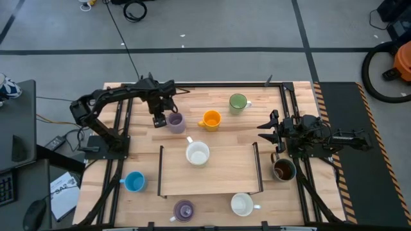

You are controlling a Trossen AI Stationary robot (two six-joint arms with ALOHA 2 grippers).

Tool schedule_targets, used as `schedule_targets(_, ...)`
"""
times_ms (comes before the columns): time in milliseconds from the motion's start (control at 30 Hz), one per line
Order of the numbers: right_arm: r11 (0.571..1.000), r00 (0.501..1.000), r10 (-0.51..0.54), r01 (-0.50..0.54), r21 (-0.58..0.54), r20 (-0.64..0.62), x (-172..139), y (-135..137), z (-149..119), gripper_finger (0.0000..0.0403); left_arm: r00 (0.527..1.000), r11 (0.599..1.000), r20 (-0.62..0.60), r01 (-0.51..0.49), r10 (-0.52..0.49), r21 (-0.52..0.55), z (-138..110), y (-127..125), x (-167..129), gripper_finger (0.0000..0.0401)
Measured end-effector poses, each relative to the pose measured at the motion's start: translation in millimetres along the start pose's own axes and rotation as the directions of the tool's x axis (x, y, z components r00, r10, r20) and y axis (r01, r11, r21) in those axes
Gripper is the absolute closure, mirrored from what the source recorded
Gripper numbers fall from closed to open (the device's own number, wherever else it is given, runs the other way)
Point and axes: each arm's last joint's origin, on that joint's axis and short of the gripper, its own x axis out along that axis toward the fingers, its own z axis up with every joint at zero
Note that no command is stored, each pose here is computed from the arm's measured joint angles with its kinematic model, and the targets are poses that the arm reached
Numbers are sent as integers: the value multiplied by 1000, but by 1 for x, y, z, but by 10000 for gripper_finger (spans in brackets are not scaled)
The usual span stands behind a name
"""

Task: Place coffee mugs
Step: Put the purple mug on the shelf

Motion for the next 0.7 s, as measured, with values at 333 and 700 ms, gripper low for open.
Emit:
schedule_targets(333,1000,1000,0,0,0,0,0,0,0,242,999,1000,43,-16,15,16,0,1,16,216)
schedule_targets(700,1000,1000,-1,1,0,0,0,0,0,242,997,1000,68,-22,22,-9,2,2,16,217)
